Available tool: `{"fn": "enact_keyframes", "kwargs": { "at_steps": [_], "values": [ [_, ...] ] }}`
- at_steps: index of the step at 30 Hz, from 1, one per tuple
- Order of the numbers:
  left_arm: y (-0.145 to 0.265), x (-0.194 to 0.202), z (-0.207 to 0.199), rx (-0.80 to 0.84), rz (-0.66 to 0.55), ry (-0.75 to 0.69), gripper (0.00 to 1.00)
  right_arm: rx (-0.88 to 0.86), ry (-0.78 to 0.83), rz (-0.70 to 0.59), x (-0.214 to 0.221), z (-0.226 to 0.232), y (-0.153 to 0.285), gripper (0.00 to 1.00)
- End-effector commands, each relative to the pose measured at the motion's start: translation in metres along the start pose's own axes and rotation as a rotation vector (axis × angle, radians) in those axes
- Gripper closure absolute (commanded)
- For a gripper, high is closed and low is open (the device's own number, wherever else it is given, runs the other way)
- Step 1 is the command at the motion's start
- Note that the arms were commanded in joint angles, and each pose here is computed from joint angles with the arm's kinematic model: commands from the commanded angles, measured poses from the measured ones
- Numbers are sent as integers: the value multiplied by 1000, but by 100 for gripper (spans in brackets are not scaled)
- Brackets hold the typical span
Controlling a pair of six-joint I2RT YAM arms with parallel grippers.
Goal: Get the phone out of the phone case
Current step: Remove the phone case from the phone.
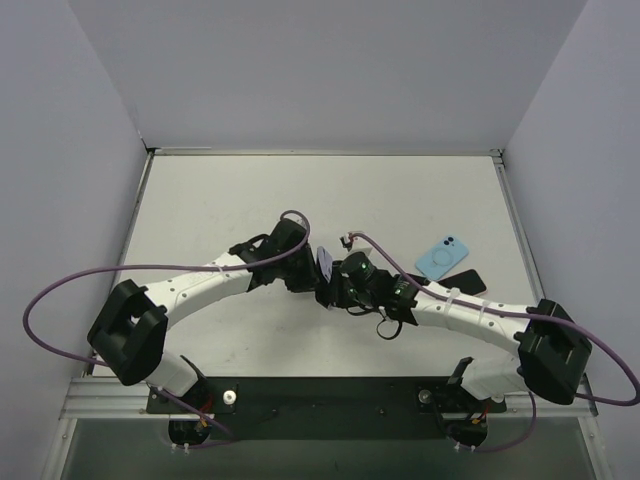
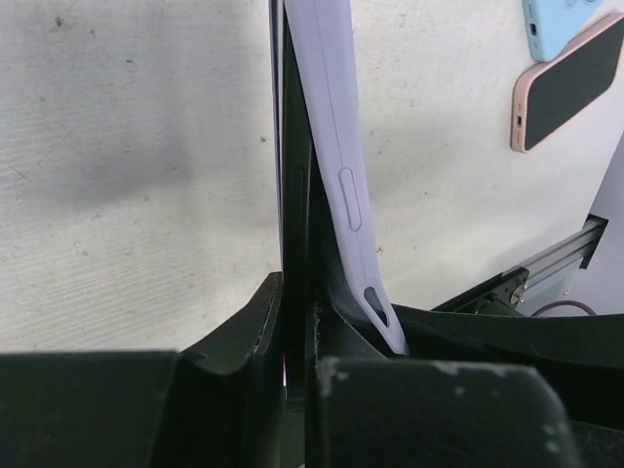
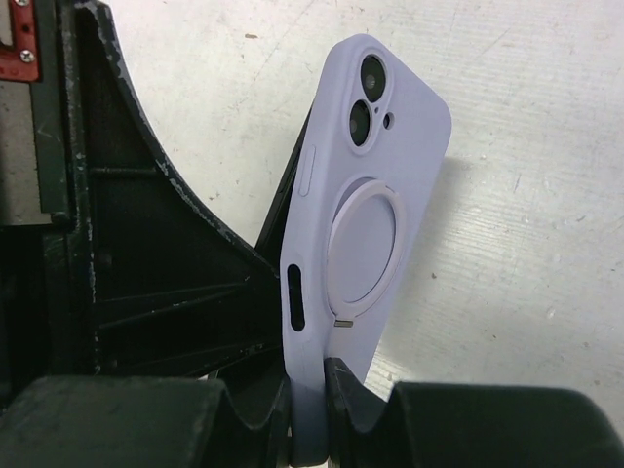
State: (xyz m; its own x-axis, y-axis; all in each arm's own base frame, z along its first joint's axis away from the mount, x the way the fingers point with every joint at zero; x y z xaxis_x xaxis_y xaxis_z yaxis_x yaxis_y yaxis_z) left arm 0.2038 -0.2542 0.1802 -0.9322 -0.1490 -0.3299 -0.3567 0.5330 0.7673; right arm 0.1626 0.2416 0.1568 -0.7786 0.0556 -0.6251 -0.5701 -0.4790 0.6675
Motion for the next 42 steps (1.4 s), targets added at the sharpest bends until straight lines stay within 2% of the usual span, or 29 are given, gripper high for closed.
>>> {"fn": "enact_keyframes", "kwargs": {
  "at_steps": [1, 4, 9, 13, 14, 15, 23, 29, 33, 35, 37, 40, 42],
  "values": [
    [16, -25, 14, -50, -151, 109, 100, 365, 37, 189, 43, -61, 2, 100],
    [9, -17, 23, -67, -129, 123, 100, 335, 77, 204, 47, -61, -5, 100],
    [2, -14, 30, -90, -122, 121, 100, 391, 204, 204, 52, -67, -5, 100],
    [0, -15, 31, -104, -125, 125, 100, 430, 176, 205, 58, -74, -4, 99],
    [-2, -17, 30, -97, -134, 128, 100, 439, 140, 201, 60, -74, -5, 94],
    [-3, -16, 30, -93, -132, 132, 100, 448, 110, 196, 61, -74, -6, 84],
    [-21, -9, 25, -86, -102, 165, 100, 488, -33, 187, 71, -72, -23, 69],
    [-17, -9, 23, -72, -111, 189, 100, 535, -46, 216, 76, -73, -34, 71],
    [-11, -11, 19, -58, -124, 190, 100, 598, -3, 249, 83, -82, -37, 93],
    [-8, -12, 17, -48, -128, 192, 100, 624, 27, 266, 87, -88, -39, 95],
    [-4, -15, 13, -36, -132, 192, 100, 640, 46, 270, 88, -90, -40, 94],
    [0, -17, 6, -12, -130, 196, 100, 659, 76, 269, 87, -90, -41, 78],
    [3, -18, 3, 4, -123, 202, 100, 688, 117, 275, 85, -87, -44, 76]
  ]
}}
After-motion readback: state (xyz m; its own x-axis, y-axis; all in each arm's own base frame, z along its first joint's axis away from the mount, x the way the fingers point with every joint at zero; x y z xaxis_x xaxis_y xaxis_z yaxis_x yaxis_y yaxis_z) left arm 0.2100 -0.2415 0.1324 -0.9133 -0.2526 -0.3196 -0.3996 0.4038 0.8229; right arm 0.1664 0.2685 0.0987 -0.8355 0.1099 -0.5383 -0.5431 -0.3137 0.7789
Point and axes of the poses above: each gripper's point midway between its finger pads, its own y axis back along the fingers, its own z axis along the line the jaws close on, x = y × z, the point moved 9 cm from there along y, back along the fingers, and after that the axes turned 4 degrees about -y, right-handed, at the moved point
